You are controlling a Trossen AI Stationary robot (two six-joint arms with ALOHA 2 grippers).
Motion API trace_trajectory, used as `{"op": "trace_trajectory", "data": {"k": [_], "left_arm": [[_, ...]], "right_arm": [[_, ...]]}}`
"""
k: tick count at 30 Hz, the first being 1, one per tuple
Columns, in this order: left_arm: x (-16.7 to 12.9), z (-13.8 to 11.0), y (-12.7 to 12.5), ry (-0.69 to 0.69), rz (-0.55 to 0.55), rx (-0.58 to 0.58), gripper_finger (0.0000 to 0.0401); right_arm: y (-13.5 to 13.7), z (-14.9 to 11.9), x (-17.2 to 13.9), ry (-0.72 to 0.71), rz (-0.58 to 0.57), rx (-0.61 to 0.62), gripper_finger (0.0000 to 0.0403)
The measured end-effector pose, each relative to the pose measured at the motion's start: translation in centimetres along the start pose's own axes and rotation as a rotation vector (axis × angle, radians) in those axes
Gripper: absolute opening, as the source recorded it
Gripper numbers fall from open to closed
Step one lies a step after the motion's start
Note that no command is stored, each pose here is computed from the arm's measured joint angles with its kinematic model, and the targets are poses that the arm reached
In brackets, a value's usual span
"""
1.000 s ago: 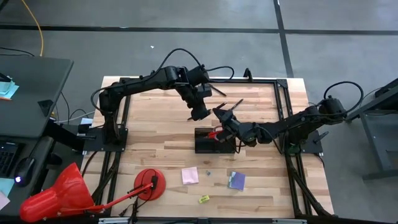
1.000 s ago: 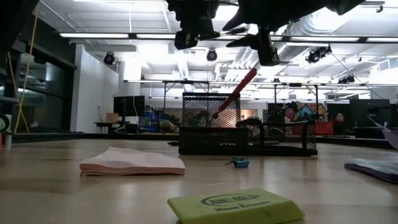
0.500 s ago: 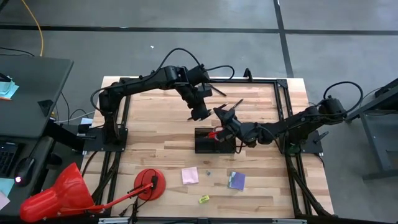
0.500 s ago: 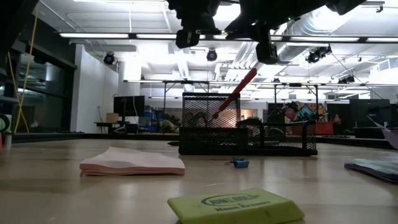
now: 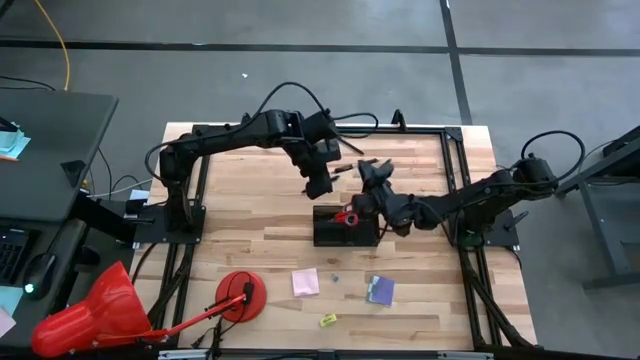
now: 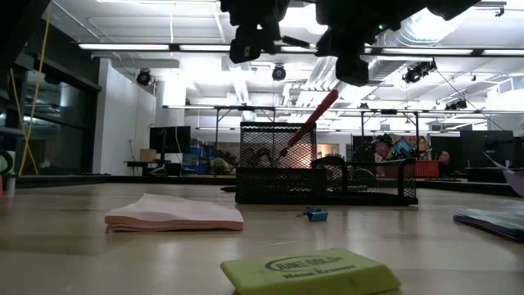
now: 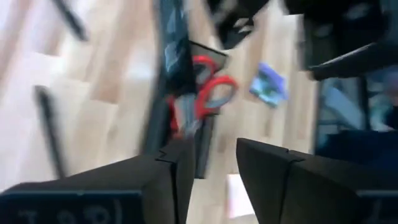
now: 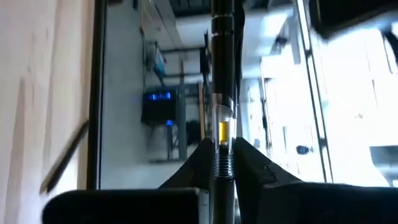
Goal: Pick and place office supplies into organizer
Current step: Put the black pen into the black desk organizer
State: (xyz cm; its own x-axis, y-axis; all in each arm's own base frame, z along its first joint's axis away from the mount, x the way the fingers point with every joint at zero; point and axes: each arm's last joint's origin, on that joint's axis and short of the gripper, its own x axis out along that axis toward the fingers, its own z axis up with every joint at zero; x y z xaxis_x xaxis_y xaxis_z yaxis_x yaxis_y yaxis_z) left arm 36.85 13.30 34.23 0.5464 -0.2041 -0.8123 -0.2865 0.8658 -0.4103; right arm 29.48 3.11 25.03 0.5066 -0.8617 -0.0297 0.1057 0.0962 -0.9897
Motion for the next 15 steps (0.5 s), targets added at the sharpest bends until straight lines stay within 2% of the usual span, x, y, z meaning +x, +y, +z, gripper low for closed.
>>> {"op": "trace_trajectory", "data": {"k": [4, 6, 11, 13, 15], "left_arm": [[0.0, -0.4, 0.4, 0.025, 0.154, 0.056, 0.013], [0.1, -0.4, 0.4, 0.027, 0.247, 0.097, 0.0137], [0.6, -0.6, -0.9, 0.032, 0.394, 0.267, 0.0146], [0.9, -0.2, -1.7, -0.017, 0.387, 0.323, 0.0145], [1.0, 0.1, -2.8, -0.057, 0.327, 0.4, 0.014]], "right_arm": [[0.5, -0.4, -0.1, 0.078, -0.003, 0.056, 0.0016], [0.8, -0.4, -0.3, 0.058, 0.017, 0.117, 0.0016], [1.4, -0.8, -0.9, 0.006, 0.095, 0.307, 0.0016], [1.5, -1.0, -1.0, -0.007, 0.125, 0.38, 0.0016], [1.4, -1.2, -1.2, 0.005, 0.128, 0.432, 0.0016]]}}
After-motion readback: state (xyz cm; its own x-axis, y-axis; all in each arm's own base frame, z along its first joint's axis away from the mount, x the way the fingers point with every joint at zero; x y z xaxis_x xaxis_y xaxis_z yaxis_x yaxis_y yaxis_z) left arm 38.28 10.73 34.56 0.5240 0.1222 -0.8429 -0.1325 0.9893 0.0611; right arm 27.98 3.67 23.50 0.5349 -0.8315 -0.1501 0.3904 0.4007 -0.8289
